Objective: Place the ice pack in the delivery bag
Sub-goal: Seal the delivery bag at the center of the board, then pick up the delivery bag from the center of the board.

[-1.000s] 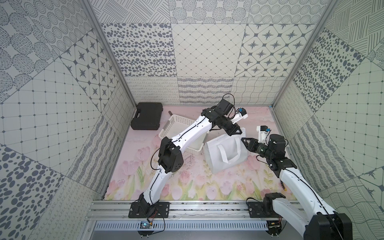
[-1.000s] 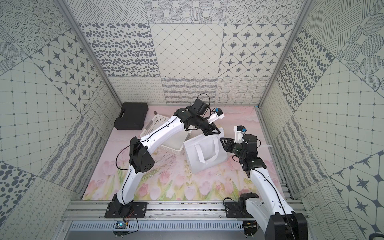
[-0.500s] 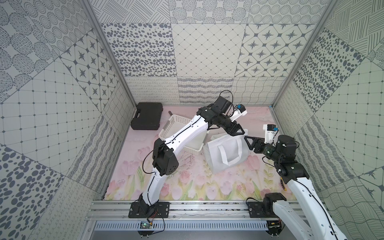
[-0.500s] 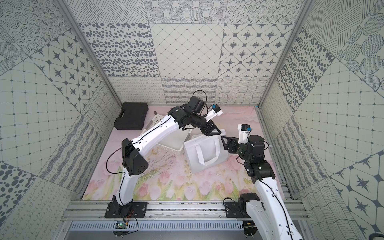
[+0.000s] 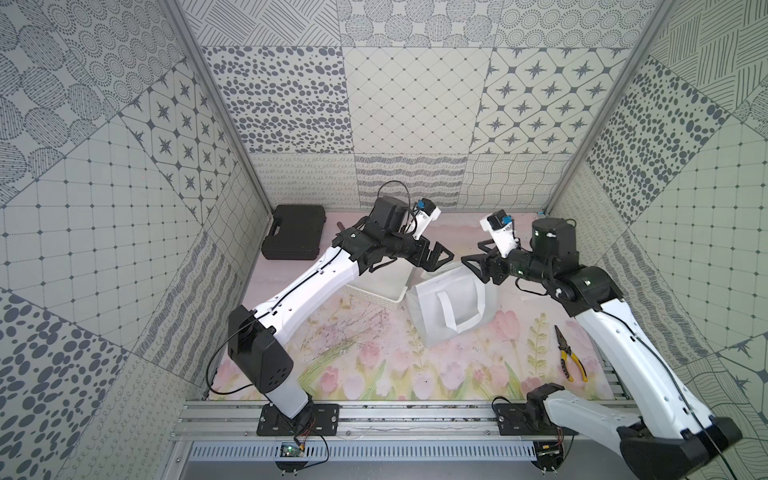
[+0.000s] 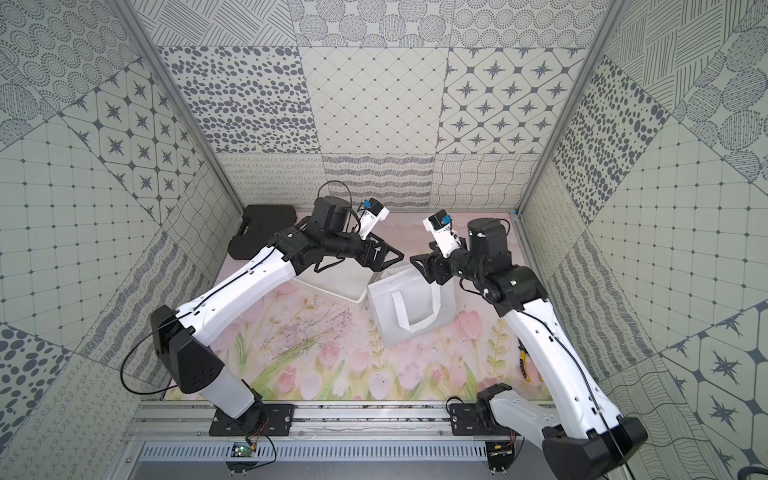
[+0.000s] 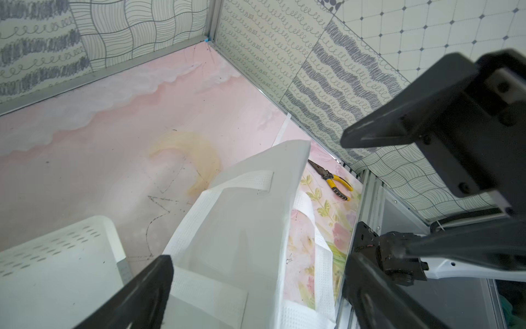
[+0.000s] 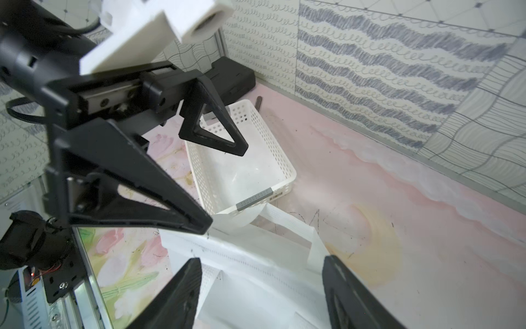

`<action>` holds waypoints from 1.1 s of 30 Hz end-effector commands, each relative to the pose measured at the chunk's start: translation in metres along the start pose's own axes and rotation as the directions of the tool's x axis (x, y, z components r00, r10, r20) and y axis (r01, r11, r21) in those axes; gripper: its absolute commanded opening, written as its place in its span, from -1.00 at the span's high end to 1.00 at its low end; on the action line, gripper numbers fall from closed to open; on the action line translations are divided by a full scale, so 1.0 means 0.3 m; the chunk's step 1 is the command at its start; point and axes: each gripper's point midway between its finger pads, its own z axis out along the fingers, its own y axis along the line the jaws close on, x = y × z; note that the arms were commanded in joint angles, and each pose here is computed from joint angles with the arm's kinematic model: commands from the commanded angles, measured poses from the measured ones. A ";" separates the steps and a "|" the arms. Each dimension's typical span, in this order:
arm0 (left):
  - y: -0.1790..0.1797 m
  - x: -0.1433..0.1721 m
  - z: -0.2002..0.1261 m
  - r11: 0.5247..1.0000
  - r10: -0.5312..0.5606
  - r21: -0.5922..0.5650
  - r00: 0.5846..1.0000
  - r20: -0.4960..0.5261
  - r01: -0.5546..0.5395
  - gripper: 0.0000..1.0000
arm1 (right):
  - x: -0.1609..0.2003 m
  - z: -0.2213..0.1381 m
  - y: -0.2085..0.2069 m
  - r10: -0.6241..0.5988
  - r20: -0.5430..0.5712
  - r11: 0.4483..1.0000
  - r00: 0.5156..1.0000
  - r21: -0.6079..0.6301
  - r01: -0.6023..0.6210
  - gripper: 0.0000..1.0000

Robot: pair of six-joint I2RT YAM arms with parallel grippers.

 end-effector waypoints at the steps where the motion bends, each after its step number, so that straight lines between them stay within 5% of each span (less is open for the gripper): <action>1: 0.051 -0.023 -0.109 0.993 0.013 -0.118 0.990 0.139 0.004 -0.99 | 0.035 0.033 0.054 -0.190 -0.105 0.975 0.976 -0.135 0.175 -0.41; 8: 0.061 0.065 -0.202 0.987 0.034 -0.162 0.989 0.142 -0.011 -0.99 | 0.110 0.133 0.128 -0.393 -0.217 0.900 0.893 -0.288 0.327 -0.48; 10: 0.061 0.083 -0.215 0.986 0.032 -0.166 0.991 0.133 -0.010 -0.99 | 0.117 0.157 0.135 -0.396 -0.231 0.896 0.888 -0.309 0.319 -0.31; 26: 0.051 0.143 -0.243 0.987 0.026 -0.162 0.995 0.097 -0.010 -0.99 | 0.247 0.244 0.092 -0.496 -0.314 0.858 0.810 -0.322 0.400 -0.22; 33: 0.047 0.162 -0.249 0.988 0.020 -0.157 0.996 0.091 -0.006 -0.99 | 0.261 0.281 0.109 -0.478 -0.315 0.859 0.820 -0.360 0.363 0.04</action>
